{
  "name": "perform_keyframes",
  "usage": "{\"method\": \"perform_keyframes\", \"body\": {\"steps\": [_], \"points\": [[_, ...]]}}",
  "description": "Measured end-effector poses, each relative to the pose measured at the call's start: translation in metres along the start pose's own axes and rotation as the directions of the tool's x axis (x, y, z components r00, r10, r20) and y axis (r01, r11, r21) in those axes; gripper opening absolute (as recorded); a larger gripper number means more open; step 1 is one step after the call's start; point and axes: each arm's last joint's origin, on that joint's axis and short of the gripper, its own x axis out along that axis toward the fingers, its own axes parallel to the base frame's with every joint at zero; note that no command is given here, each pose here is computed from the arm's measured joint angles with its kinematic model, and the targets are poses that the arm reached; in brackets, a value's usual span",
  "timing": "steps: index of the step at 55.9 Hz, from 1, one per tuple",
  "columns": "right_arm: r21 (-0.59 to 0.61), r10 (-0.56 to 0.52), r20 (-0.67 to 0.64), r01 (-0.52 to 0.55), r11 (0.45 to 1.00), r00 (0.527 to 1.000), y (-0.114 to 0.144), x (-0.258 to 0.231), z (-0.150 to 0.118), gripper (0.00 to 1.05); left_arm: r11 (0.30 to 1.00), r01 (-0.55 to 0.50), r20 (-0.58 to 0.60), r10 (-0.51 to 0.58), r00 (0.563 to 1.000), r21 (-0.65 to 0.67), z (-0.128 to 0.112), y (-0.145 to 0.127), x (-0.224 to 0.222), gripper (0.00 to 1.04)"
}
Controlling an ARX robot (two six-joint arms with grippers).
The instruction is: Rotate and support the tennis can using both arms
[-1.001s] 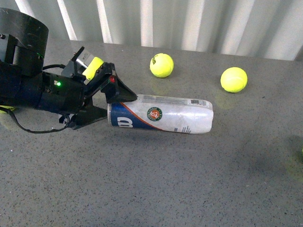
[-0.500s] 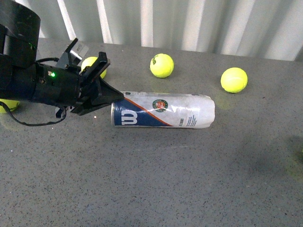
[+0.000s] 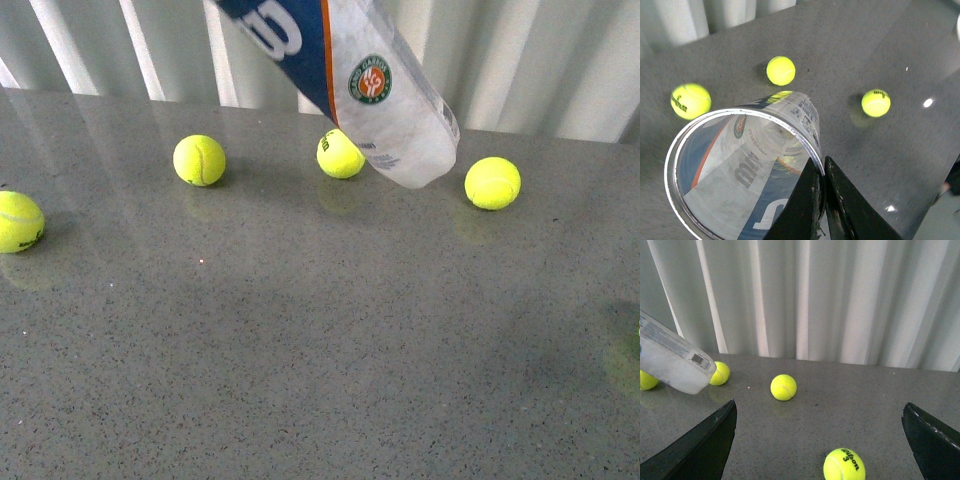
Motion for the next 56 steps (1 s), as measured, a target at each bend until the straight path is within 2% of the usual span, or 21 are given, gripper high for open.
{"method": "perform_keyframes", "body": {"steps": [4,10,15,20,30,37,48,56], "points": [[0.0,0.0,0.0,0.0,1.0,1.0,0.0,0.0,0.0,0.98,0.984,-0.038,-0.054,0.048,0.997,0.176,0.013,-0.011,-0.007,0.04],[0.0,0.0,0.0,0.0,1.0,1.0,0.0,0.0,0.0,0.98,0.887,-0.05,-0.16,0.138,0.977,0.459,0.019,-0.021,-0.008,0.04],[0.0,0.0,0.0,0.0,1.0,1.0,0.0,0.0,0.0,0.98,0.794,0.042,-0.261,0.15,0.954,0.607,0.014,-0.028,-0.004,0.04],[0.0,0.0,0.0,0.0,1.0,1.0,0.0,0.0,0.0,0.98,0.651,0.146,-0.344,0.187,0.92,0.745,0.009,-0.034,0.001,0.04],[0.0,0.0,0.0,0.0,1.0,1.0,0.0,0.0,0.0,0.98,0.495,0.338,-0.459,0.143,0.877,0.8,0.009,-0.049,0.014,0.04],[0.0,0.0,0.0,0.0,1.0,1.0,0.0,0.0,0.0,0.98,0.425,0.431,-0.522,0.12,0.845,0.796,0.01,-0.052,0.032,0.04],[0.0,0.0,0.0,0.0,1.0,1.0,0.0,0.0,0.0,0.98,0.435,0.541,-0.634,0.095,0.768,0.72,0.011,-0.039,0.059,0.04],[0.0,0.0,0.0,0.0,1.0,1.0,0.0,0.0,0.0,0.98,0.453,0.545,-0.65,0.106,0.752,0.705,0.012,-0.024,0.076,0.04]]}}
